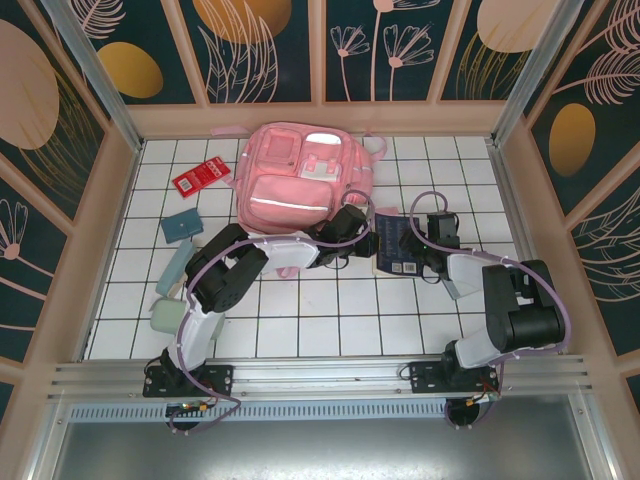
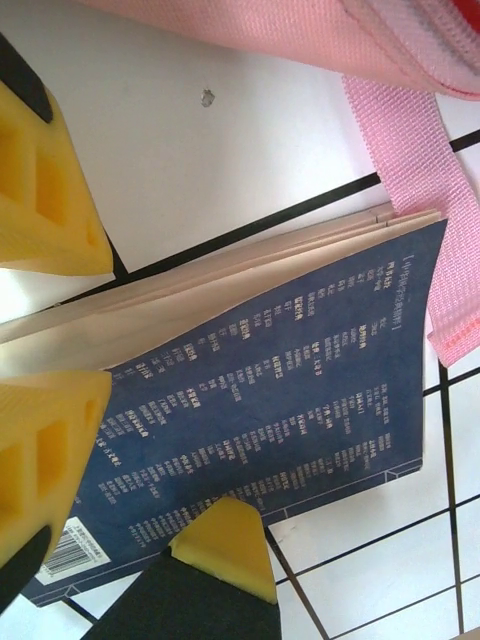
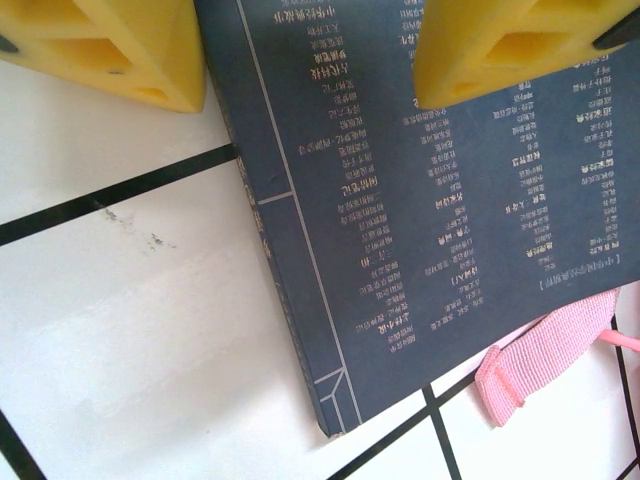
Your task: Pack the student bag
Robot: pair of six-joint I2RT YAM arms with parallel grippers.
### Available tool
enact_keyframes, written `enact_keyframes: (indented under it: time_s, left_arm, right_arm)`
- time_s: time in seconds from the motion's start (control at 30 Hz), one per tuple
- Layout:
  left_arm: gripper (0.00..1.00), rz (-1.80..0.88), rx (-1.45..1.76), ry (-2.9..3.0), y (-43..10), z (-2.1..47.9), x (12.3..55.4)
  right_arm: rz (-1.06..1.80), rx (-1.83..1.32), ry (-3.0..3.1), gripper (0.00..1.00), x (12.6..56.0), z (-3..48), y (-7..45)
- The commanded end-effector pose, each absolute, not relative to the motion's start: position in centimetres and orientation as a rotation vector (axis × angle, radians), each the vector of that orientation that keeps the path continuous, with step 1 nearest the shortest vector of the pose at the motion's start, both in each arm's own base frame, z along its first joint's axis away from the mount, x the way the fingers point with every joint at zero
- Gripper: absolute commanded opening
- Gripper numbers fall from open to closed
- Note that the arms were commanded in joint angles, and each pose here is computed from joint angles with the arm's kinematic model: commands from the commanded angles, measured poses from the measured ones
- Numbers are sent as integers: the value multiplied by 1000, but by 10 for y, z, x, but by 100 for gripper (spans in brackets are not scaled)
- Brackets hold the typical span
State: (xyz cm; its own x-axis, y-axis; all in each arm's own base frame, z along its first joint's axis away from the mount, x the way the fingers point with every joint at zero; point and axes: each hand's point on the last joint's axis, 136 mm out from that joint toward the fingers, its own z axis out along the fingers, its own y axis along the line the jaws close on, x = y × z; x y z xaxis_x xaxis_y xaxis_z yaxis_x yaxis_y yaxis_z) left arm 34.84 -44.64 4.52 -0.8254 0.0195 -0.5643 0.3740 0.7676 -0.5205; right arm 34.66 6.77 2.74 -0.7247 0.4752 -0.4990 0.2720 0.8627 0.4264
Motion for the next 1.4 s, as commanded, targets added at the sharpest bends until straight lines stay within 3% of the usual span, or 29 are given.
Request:
enact_keyframes:
  time_s: [0.0,0.5,0.7,0.9,1.17,1.37]
  left_arm:
    - [33,-939,298,2377,-456,60,348]
    - [36,-910,257,2339,-447,79,353]
    - [37,-912,296,2422,-459,45,351]
    - [35,-738,275,2515,-442,10,354]
    - [33,-642,264,2550,-430,-2,354]
    - [16,-694,290,2542,-436,2,351]
  right_arm:
    - [578,495,2488,57,332,14,94]
    - [581,498,2492,58,332,13,94]
    - [580,495,2492,57,331,13,94]
    - [585,491,2491,57,332,14,95]
    - [588,490,2491,57,333,15,96]
    - [738,426,2459,54,335,27,113]
